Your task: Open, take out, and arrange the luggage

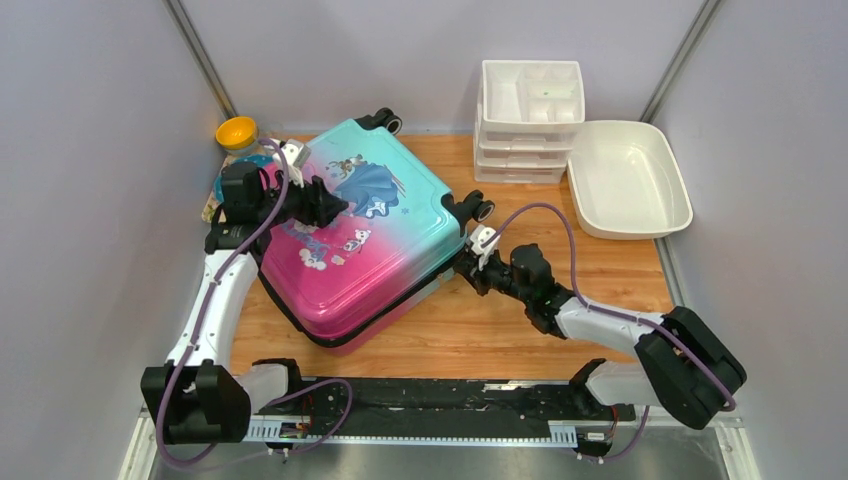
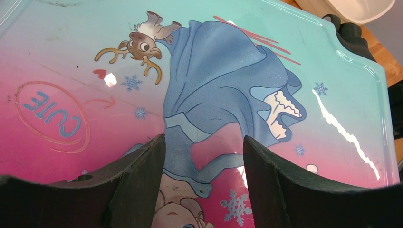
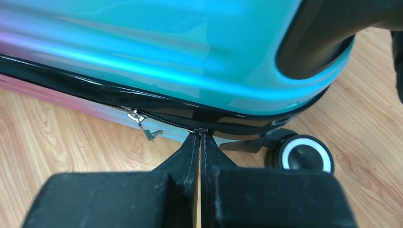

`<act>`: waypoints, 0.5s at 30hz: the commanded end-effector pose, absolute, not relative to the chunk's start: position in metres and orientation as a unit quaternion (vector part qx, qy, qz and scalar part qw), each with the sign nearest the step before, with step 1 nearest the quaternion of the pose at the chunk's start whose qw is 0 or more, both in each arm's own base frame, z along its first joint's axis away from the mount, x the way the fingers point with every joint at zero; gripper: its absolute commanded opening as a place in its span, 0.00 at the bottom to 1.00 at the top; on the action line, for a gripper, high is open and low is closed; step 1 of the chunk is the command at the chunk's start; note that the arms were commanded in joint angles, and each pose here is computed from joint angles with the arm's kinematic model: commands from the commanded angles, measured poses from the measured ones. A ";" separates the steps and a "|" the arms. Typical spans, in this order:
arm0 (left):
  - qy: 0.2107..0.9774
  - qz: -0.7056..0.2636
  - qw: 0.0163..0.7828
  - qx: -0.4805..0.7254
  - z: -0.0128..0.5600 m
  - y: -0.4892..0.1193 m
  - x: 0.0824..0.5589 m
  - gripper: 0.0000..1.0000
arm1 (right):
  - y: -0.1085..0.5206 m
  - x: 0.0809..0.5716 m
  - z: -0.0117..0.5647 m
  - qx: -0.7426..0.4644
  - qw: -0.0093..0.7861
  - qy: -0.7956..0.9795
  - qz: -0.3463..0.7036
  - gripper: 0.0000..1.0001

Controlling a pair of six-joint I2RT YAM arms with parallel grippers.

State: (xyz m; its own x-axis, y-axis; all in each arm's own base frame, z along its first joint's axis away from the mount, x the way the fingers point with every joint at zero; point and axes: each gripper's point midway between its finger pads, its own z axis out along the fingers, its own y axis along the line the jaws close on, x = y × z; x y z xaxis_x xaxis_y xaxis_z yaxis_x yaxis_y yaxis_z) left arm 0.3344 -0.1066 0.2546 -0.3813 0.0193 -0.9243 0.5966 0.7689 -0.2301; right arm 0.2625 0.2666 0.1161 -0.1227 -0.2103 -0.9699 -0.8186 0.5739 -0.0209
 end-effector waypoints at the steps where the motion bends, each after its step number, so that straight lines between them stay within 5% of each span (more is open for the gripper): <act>1: 0.843 -0.266 0.440 0.159 0.202 -0.098 0.318 0.68 | 0.233 0.308 0.127 -0.346 0.581 0.714 0.181 0.00; 15: 0.873 -0.232 0.397 0.161 0.166 -0.085 0.328 0.61 | 0.191 0.357 0.153 -0.363 0.605 0.687 0.171 0.00</act>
State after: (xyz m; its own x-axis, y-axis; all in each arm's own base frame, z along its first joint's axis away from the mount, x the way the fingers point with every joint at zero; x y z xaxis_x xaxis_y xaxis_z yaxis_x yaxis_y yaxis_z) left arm 0.3562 -0.0955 0.2445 -0.3591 0.0822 -0.9297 0.5750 0.8041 -0.1510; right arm 0.3085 0.2242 0.1256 -0.1109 -0.2656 -0.9577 -0.7918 0.6060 -0.0764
